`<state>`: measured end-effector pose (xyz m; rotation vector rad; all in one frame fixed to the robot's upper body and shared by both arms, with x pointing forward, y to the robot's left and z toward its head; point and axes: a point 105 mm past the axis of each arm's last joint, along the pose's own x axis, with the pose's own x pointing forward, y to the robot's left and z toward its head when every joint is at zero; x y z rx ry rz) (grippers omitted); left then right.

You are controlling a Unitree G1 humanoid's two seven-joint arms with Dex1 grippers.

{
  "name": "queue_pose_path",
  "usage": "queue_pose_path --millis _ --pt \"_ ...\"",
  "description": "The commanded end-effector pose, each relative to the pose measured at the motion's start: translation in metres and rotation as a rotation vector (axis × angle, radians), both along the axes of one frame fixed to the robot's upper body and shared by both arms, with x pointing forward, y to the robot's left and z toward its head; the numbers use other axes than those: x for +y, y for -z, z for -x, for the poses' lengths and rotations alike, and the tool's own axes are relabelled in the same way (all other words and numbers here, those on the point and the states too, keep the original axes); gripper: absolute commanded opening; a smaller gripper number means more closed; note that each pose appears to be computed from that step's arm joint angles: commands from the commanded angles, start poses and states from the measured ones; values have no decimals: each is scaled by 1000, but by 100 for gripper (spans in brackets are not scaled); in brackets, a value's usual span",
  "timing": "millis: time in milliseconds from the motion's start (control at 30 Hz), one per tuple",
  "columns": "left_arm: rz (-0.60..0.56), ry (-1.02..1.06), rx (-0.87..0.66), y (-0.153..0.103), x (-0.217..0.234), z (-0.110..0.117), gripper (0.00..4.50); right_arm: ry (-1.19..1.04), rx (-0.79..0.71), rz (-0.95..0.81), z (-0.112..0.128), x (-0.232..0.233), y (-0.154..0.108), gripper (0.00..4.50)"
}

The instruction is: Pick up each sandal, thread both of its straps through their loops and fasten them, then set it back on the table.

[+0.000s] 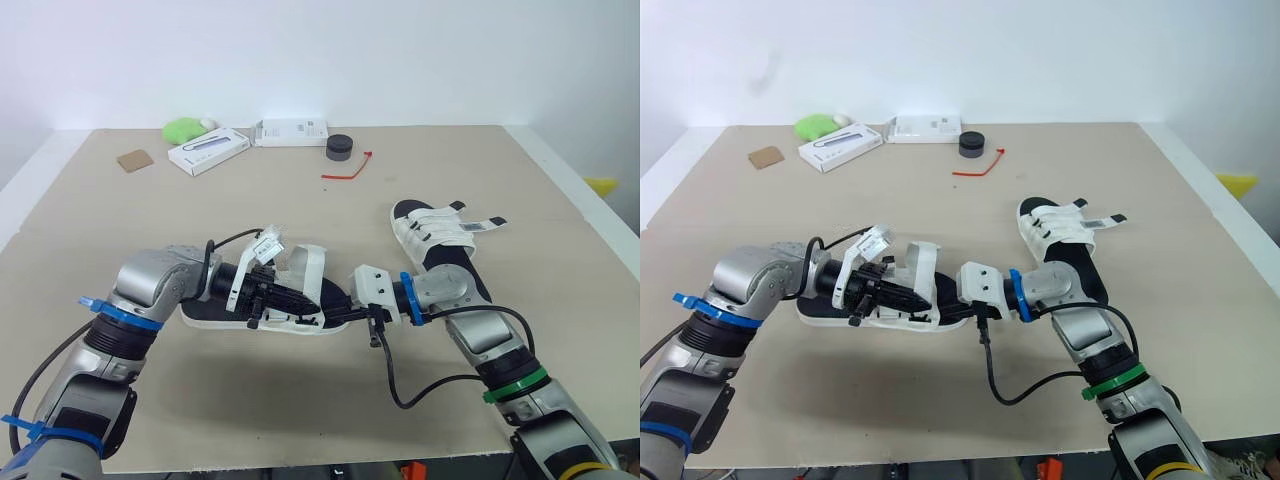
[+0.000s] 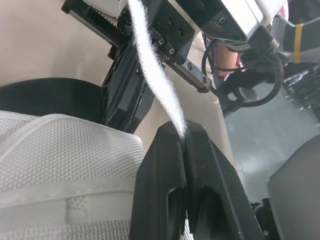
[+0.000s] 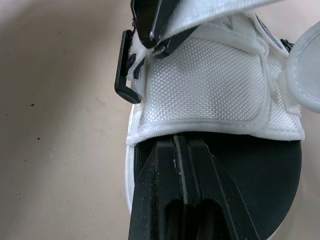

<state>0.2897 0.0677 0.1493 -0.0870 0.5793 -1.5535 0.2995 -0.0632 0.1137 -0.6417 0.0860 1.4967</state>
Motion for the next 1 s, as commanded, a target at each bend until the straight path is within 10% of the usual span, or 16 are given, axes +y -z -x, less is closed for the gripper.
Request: queue_pose_path --millis 33,767,1000 --pt "-72 -24 -15 16 3 -5 6 6 6 20 -1 -2 3 0" --pt "-70 34 -138 15 0 -3 6 7 4 26 -1 -4 3 0" --pt "-15 69 -189 -6 -1 4 266 4 4 28 0 -4 3 0"
